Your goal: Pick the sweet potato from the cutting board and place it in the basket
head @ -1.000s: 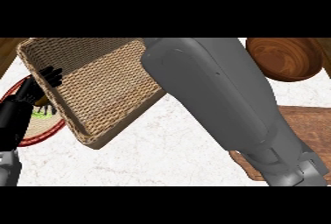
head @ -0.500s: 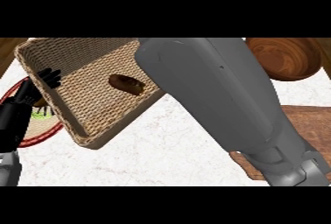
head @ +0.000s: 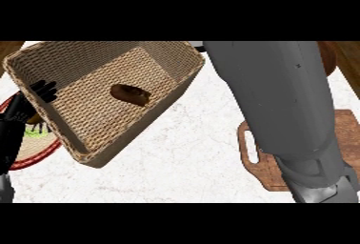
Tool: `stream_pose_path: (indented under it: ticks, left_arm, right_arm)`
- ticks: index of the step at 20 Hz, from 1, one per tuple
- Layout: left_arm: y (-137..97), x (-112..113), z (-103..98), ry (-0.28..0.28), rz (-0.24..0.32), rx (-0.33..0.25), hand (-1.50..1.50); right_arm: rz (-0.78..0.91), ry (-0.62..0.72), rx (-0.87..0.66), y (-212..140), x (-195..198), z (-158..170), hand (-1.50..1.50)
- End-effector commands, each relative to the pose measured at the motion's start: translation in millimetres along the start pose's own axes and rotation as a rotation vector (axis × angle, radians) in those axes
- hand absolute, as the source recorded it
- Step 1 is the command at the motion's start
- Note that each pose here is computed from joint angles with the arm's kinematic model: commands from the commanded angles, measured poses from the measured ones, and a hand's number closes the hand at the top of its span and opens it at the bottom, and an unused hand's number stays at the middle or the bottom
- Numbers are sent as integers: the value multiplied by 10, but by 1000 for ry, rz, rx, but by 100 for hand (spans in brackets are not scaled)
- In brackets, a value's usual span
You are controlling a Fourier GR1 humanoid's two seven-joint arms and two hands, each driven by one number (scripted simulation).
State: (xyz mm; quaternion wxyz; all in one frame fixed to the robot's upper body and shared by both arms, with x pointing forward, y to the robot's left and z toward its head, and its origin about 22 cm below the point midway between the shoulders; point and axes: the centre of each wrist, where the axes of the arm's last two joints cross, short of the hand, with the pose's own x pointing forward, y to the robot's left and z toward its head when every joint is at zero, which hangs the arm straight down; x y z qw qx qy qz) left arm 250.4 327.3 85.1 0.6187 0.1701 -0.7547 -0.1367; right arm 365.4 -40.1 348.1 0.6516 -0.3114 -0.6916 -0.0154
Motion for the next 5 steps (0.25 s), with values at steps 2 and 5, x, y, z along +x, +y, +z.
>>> stream_pose_path:
  ticks: [2, 5]
  left_arm:
    - [-84, -2, -36, 31, 13, -31, 0]
    - [-32, -94, 60, 55, 9, -25, 0]
  right_arm:
    - [-248, 216, -201, -237, -238, -112, -150]
    - [-270, 239, -270, -382, -547, -123, -150]
